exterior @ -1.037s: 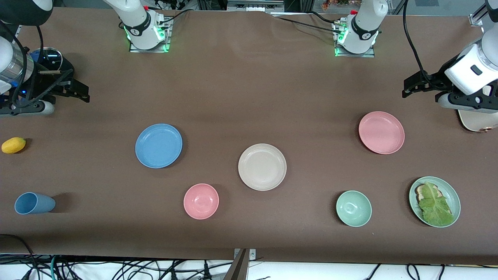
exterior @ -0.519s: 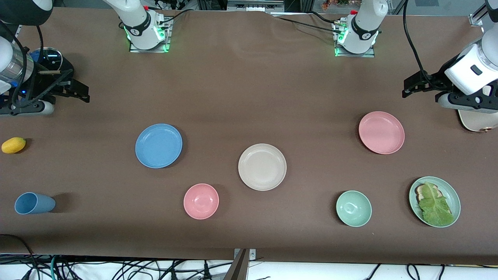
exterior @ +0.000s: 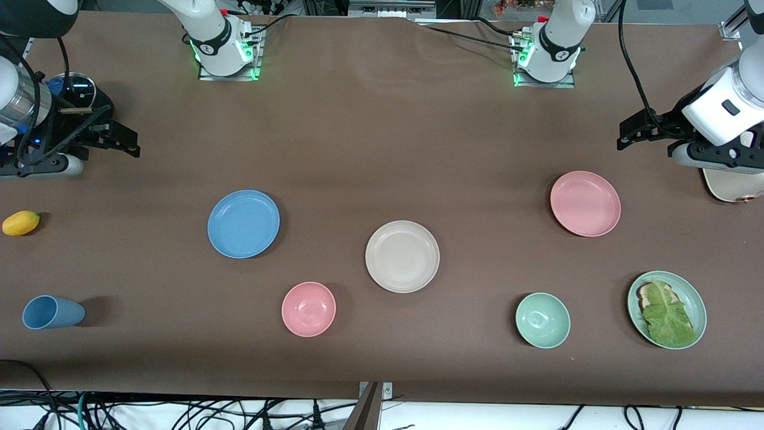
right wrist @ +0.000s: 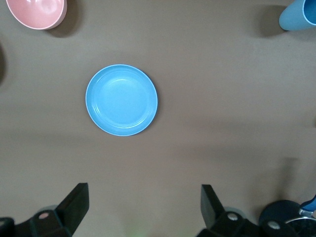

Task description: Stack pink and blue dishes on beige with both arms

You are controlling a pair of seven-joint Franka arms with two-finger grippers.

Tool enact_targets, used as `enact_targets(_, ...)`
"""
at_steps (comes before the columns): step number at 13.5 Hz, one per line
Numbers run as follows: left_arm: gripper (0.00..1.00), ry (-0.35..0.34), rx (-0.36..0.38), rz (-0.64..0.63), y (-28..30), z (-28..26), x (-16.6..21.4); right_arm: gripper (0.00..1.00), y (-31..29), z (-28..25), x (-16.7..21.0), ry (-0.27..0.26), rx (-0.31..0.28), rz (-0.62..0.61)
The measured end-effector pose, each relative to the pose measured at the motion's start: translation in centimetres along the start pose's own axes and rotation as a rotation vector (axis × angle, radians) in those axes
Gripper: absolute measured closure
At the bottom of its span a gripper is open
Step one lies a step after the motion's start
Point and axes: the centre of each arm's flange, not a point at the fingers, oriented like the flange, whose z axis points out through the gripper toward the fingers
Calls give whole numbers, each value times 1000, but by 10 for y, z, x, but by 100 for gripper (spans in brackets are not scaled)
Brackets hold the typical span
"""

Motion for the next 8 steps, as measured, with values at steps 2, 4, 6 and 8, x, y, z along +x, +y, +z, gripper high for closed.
enact_targets(2, 0, -2, 0, 0, 0, 1, 1, 0, 0, 0, 0, 0, 0, 0)
enact_targets(4, 0, -26, -1, -2, -1, 14, 7, 0, 0, 0, 0, 0, 0, 0)
enact_targets(6, 0, -67, -3, -11, -6, 37, 20, 0, 0, 0, 0, 0, 0, 0)
enact_targets(8, 0, -96, -5, -15, -10, 59, 34, 0, 0, 0, 0, 0, 0, 0)
